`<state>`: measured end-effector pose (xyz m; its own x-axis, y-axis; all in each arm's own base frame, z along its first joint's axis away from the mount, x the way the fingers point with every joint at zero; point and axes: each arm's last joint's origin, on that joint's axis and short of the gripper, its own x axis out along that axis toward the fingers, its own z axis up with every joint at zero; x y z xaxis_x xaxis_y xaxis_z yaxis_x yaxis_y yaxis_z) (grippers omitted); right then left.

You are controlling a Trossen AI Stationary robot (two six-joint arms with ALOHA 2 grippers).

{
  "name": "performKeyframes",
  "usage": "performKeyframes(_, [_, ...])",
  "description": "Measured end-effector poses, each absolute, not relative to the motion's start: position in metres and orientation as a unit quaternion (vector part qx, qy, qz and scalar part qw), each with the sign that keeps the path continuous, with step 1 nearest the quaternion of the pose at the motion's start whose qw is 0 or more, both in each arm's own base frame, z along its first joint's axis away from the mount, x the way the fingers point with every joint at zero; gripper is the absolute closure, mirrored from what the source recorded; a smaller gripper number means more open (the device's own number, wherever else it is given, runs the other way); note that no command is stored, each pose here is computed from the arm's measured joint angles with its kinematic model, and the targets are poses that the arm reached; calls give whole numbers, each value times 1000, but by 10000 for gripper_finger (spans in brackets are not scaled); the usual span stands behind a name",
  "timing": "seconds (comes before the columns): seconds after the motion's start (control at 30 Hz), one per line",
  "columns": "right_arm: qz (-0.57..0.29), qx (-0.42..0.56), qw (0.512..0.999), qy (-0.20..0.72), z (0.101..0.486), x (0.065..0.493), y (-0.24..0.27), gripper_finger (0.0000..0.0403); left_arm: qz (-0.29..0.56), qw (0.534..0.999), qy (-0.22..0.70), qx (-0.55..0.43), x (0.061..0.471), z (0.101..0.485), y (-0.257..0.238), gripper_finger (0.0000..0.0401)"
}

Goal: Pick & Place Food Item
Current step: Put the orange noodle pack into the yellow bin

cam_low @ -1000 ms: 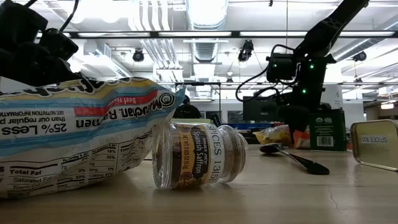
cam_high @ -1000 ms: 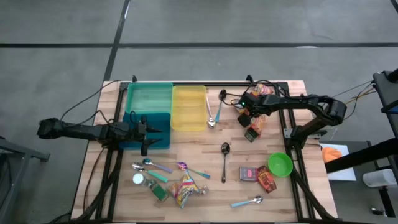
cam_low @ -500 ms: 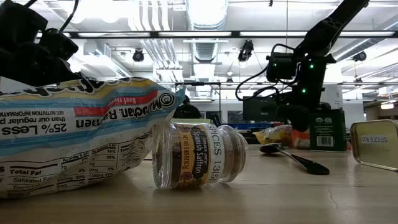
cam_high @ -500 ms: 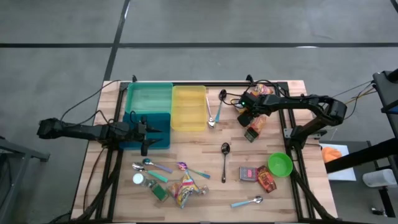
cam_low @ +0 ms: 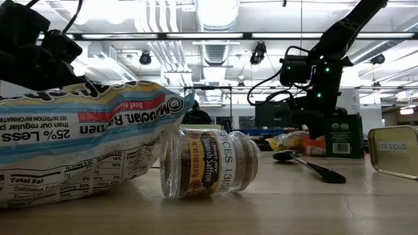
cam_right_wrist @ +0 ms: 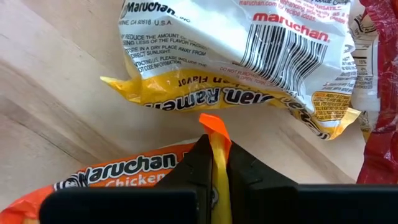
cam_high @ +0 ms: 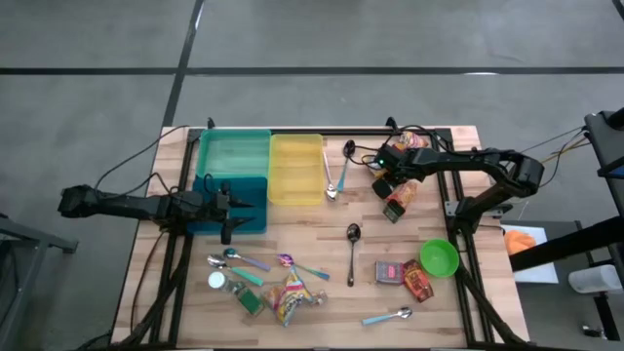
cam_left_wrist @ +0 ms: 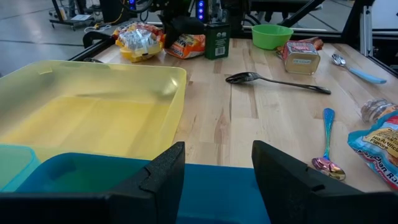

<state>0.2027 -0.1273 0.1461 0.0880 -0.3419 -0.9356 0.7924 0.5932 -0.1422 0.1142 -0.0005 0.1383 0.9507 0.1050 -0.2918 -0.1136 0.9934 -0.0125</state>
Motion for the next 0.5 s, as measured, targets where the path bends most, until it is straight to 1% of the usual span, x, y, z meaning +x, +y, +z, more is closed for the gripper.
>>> performKeyframes(0.23, [-390, 220, 719, 532, 153, 203, -126, 390, 56, 987, 147, -15, 114, 138, 0, 212])
performKeyframes(0.5, [-378, 221, 764, 473, 185, 205, -118, 390, 56, 987, 147, -15, 114, 138, 0, 212])
